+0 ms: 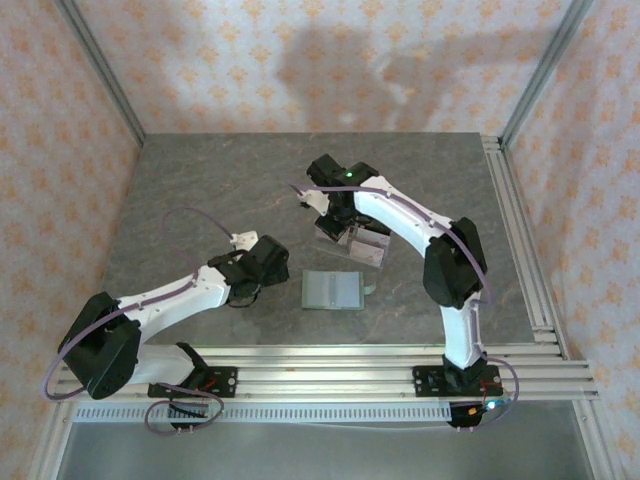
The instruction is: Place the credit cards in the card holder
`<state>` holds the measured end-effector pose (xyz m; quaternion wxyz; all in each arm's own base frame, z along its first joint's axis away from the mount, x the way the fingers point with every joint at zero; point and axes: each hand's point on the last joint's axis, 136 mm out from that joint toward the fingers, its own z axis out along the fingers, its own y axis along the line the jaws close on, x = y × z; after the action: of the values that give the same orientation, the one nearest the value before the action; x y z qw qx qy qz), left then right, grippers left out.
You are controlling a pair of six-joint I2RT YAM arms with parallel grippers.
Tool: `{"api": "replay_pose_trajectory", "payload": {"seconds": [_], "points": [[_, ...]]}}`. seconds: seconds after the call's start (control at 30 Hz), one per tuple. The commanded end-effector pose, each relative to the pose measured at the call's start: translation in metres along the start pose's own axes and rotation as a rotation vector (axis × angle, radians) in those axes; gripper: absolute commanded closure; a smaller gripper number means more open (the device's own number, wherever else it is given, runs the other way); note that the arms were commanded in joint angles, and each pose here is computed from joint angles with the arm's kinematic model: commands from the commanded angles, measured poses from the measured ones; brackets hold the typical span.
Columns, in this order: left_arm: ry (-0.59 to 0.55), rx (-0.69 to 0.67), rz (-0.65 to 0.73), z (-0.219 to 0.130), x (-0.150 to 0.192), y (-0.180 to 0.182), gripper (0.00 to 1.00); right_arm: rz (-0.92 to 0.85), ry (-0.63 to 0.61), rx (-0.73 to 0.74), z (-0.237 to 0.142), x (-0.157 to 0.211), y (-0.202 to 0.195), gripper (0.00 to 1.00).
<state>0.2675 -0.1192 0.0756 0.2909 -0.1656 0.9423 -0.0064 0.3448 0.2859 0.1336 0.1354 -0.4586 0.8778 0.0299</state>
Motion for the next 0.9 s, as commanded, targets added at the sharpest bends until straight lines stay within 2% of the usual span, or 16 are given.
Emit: {"api": "replay_pose_trajectory", "payload": {"seconds": [0.0, 0.23, 0.37, 0.53, 0.67, 0.87], "points": [[-0.026, 0.003, 0.003, -0.005, -0.012, -0.004, 0.0, 0.015, -0.09, 0.015, -0.046, -0.008, 0.003, 1.0], [-0.017, 0.02, 0.061, -0.008, -0.011, -0.006, 0.0, 0.123, -0.196, -0.003, -0.074, 0.001, 0.014, 1.0], [0.012, 0.063, 0.114, -0.009, -0.005, -0.015, 0.0, 0.249, -0.245, -0.008, -0.079, 0.018, 0.018, 1.0], [0.03, 0.093, 0.211, -0.012, 0.004, -0.031, 0.0, 0.454, -0.327, -0.091, -0.084, 0.047, 0.036, 1.0], [0.025, 0.092, 0.286, -0.012, 0.013, -0.047, 0.0, 0.62, -0.394, -0.176, -0.078, 0.066, 0.05, 1.0], [0.029, 0.095, 0.363, -0.005, 0.025, -0.067, 0.0, 0.793, -0.423, -0.271, -0.046, 0.092, 0.064, 1.0]]}}
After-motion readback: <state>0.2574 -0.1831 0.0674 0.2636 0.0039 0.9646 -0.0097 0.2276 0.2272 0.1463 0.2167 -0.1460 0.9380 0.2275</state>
